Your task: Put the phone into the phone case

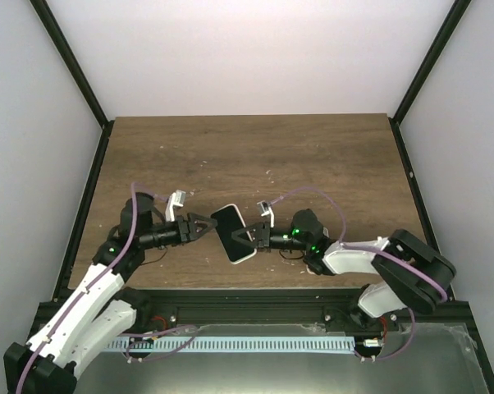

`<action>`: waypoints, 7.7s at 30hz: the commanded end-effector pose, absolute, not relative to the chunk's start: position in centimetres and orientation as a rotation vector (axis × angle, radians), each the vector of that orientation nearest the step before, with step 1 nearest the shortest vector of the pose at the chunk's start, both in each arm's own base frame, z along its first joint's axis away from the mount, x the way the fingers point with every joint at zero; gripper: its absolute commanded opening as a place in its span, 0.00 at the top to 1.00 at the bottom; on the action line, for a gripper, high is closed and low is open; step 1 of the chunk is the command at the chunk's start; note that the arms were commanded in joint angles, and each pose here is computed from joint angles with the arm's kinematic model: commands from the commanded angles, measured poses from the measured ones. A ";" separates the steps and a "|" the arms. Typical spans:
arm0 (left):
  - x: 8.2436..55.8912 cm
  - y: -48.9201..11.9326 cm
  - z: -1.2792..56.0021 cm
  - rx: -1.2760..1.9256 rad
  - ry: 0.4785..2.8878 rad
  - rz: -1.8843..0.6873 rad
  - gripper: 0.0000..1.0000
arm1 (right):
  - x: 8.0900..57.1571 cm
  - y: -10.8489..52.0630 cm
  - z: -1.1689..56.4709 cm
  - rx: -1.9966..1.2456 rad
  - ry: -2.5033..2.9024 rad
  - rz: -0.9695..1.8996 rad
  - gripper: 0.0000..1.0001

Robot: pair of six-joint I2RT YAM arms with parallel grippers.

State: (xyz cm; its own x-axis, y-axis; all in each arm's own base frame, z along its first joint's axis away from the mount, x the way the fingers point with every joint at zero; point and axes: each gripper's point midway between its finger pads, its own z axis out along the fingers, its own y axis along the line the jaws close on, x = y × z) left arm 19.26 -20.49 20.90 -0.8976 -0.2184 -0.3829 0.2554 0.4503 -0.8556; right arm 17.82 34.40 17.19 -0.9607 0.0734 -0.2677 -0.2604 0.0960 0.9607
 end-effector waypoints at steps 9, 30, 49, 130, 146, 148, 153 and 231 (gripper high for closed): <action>16.8 -21.4 27.6 0.168 1.975 -1.727 0.30 | 16.0 32.8 28.8 -0.298 1.725 2.178 0.82; 16.3 -21.4 29.5 0.192 1.820 -1.823 0.59 | 12.9 34.3 32.6 -0.387 1.545 2.422 0.81; 16.6 -21.4 28.4 0.161 1.999 -1.726 0.85 | 13.6 35.4 29.7 -0.334 1.694 2.332 0.74; 13.7 -22.0 33.1 0.415 1.953 -1.805 1.00 | 14.0 33.8 31.9 -0.319 1.674 2.176 0.68; 14.0 -22.3 32.3 0.463 2.002 -1.784 0.89 | 12.0 33.3 30.5 -0.458 1.737 2.145 0.97; 14.6 -22.1 32.1 0.400 2.024 -1.751 0.80 | 11.9 33.1 30.6 -0.441 1.728 2.158 0.97; 16.2 -21.6 31.8 0.234 2.008 -1.717 0.63 | 11.8 33.1 30.3 -0.438 1.737 2.156 0.97; 17.5 -21.5 24.8 0.131 2.235 -1.604 0.42 | 18.8 34.2 29.1 -0.077 1.797 1.906 0.97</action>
State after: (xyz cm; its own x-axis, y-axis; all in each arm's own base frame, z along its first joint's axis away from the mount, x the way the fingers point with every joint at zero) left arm 16.75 -21.95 24.39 -0.9466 -0.1239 -0.2977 0.2509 0.2969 -0.9214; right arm 19.30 33.91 25.44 -0.8944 0.3291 -0.3029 -0.2937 0.0786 0.9526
